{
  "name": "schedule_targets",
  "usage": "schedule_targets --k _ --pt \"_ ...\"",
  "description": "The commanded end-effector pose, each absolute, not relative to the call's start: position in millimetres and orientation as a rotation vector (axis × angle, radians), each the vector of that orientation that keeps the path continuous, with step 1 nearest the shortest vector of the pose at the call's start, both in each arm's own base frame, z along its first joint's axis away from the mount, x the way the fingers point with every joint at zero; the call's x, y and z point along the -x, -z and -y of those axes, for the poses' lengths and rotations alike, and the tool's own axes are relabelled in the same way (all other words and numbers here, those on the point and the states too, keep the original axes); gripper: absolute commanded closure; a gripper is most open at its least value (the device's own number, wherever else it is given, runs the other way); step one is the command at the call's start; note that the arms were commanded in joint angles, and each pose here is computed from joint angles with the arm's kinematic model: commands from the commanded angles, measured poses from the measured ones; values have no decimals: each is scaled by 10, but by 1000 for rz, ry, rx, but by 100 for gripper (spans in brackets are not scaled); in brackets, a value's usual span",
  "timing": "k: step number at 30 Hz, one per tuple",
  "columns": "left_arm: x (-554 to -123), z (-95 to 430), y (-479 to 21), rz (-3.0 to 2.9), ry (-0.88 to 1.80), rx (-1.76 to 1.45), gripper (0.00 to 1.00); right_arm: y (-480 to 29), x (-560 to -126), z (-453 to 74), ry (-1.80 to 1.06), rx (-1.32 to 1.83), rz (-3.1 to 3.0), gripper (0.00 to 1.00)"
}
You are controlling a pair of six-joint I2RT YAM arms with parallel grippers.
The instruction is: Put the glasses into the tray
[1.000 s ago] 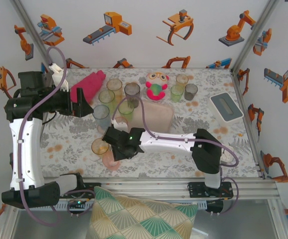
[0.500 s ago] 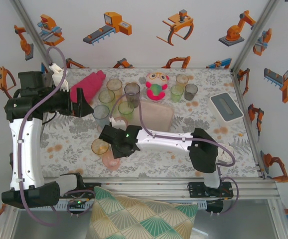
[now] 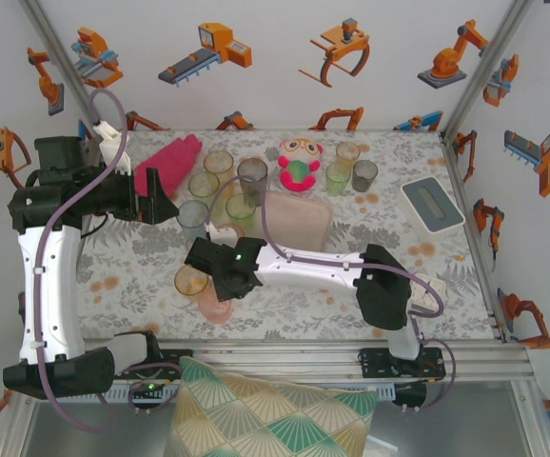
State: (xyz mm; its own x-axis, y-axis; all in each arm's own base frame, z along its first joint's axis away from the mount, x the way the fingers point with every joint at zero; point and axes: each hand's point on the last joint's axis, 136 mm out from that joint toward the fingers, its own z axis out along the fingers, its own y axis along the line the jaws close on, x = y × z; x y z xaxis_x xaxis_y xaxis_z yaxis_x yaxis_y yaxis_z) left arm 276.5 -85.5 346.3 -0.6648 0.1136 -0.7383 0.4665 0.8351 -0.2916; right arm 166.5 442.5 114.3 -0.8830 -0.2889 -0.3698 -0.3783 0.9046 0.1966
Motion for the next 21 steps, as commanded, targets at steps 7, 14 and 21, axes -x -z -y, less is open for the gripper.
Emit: schedule_targets --k 7,14,21 --pt "-2725 870 -3513 -2239 612 -434 3 -1085 -1690 -4390 -295 526 -2730 78" --pt "-2721 868 -3510 -2240 612 -432 3 -1079 -1693 -4390 -285 535 -2729 77" --pt "-2716 872 -3518 -2237 614 -431 3 -1083 -1708 -4434 -279 558 -2721 87"
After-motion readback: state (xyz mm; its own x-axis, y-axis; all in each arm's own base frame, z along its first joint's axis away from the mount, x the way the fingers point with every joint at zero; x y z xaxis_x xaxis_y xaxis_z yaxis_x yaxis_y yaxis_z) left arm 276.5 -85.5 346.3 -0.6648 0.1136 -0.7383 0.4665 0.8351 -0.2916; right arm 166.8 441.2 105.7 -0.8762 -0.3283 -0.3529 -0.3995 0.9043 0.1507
